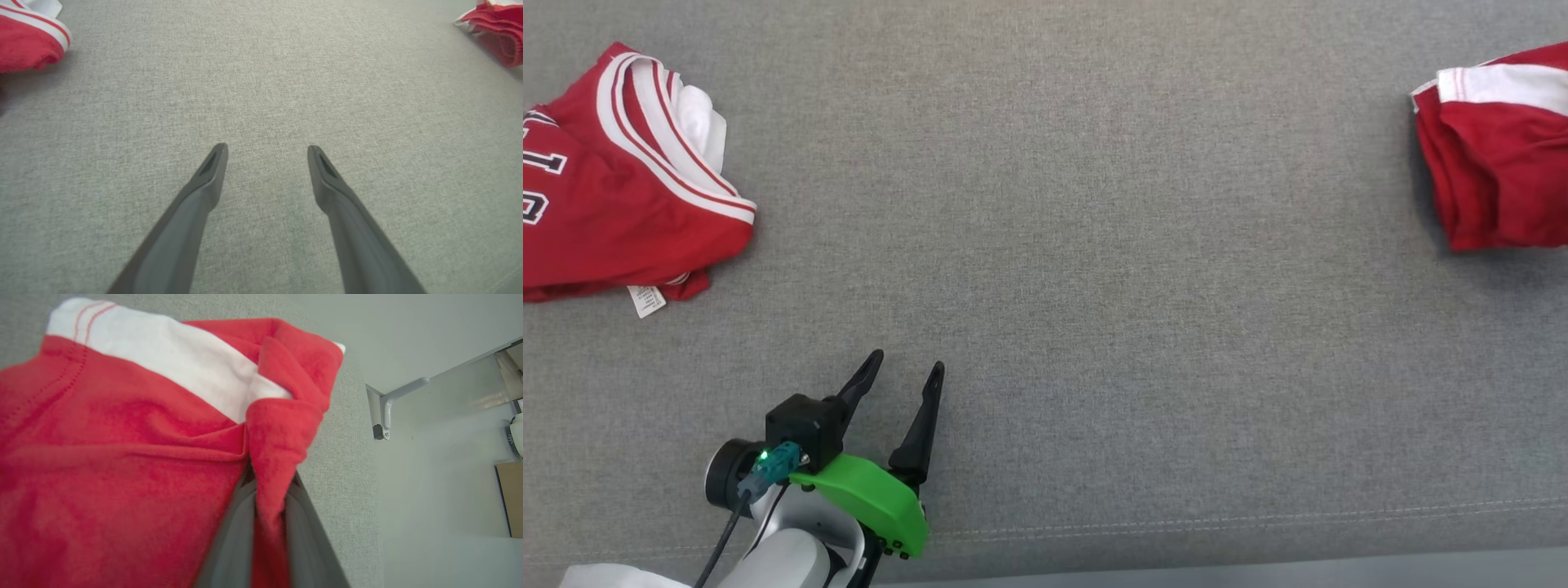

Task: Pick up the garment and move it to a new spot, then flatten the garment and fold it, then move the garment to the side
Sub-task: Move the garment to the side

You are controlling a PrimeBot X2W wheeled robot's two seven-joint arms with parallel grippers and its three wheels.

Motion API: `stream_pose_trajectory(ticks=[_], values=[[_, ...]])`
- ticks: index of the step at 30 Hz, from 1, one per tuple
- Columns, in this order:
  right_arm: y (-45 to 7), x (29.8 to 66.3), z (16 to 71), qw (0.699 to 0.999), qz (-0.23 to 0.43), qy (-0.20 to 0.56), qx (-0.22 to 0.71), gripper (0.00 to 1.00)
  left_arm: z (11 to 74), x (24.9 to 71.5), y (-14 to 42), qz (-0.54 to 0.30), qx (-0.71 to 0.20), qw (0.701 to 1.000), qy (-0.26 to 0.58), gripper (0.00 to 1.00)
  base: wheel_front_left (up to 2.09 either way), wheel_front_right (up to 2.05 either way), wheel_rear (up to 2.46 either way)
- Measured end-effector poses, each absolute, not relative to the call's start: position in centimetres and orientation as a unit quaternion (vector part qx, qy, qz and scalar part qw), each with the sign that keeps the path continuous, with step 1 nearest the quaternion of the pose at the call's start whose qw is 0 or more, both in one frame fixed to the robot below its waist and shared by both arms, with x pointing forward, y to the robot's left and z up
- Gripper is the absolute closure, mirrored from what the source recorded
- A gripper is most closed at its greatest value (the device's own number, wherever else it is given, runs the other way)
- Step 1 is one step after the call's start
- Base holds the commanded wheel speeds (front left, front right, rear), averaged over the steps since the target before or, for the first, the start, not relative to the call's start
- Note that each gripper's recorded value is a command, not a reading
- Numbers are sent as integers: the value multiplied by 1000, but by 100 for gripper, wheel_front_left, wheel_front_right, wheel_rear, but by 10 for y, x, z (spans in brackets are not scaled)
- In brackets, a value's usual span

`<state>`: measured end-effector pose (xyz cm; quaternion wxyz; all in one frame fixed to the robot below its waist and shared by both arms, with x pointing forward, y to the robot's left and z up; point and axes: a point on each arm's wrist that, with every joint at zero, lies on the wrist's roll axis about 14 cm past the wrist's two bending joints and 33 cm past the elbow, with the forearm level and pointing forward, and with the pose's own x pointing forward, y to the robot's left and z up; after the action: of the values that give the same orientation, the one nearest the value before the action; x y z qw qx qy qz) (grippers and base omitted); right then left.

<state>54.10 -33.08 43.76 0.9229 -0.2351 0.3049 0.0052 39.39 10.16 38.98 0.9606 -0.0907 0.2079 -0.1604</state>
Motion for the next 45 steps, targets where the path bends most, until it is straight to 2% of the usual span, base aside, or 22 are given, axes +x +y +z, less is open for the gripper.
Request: stream_pose_trajectory(ticks=[12,17,18,19,20,21,32,45], values=[[-371,561,427,913,-25,301,-276,100,370,394,118,-151,-72,957,239,0,0,0,0],[-372,568,422,911,-24,298,-284,100,367,393,122,-147,-69,955,247,0,0,0,0],[-372,569,421,912,-25,297,-282,91,366,393,122,-146,-69,955,249,0,0,0,0],[-371,569,419,913,-25,297,-280,91,366,392,122,-147,-68,955,249,0,0,0,0],[-370,569,418,912,-25,298,-280,36,366,392,122,-147,-67,955,249,0,0,0,0],[-368,569,416,914,-24,296,-277,0,367,392,122,-146,-67,955,249,0,0,0,0],[-354,563,424,925,-22,273,-264,0,383,392,121,-145,-64,960,229,0,0,0,0],[-294,553,442,939,30,231,-251,0,408,375,119,-136,-78,967,200,0,0,0,0]])
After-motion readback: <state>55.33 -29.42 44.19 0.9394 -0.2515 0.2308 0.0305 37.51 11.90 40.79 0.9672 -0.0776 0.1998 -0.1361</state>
